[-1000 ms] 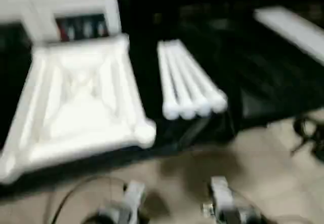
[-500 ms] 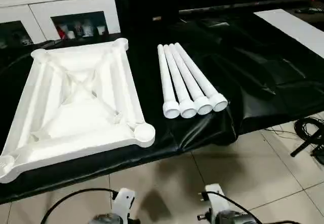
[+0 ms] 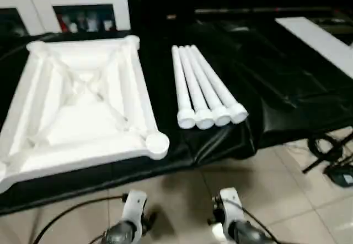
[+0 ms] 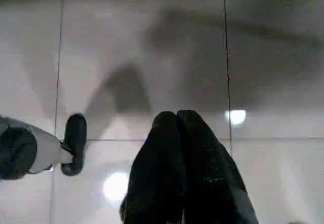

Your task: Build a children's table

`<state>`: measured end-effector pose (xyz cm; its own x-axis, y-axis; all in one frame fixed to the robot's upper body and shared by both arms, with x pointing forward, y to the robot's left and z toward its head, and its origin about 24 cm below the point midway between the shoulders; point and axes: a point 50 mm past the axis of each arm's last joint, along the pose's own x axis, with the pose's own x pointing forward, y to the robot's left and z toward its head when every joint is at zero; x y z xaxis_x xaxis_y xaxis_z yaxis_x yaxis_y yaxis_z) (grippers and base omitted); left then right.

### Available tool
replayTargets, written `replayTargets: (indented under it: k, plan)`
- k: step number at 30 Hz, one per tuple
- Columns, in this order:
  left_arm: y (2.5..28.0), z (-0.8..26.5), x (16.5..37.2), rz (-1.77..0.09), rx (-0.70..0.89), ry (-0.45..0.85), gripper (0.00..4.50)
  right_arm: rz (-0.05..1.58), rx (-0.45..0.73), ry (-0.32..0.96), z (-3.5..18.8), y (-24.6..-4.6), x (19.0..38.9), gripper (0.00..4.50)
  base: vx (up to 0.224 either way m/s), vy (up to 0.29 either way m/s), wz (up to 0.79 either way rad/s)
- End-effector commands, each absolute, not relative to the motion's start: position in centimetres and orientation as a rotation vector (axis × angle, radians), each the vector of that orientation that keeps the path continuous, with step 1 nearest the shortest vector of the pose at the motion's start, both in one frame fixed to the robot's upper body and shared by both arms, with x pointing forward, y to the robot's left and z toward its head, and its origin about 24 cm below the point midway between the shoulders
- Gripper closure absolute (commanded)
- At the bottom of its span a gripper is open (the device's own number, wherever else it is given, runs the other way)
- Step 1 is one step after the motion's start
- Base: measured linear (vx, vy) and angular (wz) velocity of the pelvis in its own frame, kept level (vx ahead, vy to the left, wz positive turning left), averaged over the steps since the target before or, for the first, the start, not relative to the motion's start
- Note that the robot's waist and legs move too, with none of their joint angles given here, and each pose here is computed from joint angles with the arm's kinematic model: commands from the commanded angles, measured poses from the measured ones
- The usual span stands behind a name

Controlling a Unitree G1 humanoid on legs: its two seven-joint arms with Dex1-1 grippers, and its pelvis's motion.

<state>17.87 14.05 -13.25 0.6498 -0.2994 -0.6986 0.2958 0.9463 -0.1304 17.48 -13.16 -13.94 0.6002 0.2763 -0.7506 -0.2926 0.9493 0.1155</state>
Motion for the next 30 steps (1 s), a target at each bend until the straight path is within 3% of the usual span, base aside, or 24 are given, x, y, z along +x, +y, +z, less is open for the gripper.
replayTargets:
  k: [1, 7, 18, 30]
  plan:
    - [13.8, -12.7, 17.9, -0.402, -0.031, 0.74, 1.0, 0.355, -0.027, 0.804, -13.5, -13.2, 17.5, 4.5, 0.0, 0.0, 0.0]
    - [14.6, -13.2, 17.6, -0.371, 0.064, 0.787, 1.0, 0.332, -0.027, 0.834, -13.9, -13.1, 17.1, 4.5, 0.0, 0.0, 0.0]
    - [14.6, -12.9, 18.7, -0.388, 0.145, 0.796, 1.0, 0.311, -0.021, 0.837, -13.6, -12.2, 18.1, 4.5, 0.0, 0.0, 0.0]
    - [14.5, -12.7, 18.9, -0.412, 0.199, 0.771, 1.0, 0.33, -0.042, 0.846, -13.5, -12.0, 18.3, 4.5, -0.138, 0.023, -0.03]
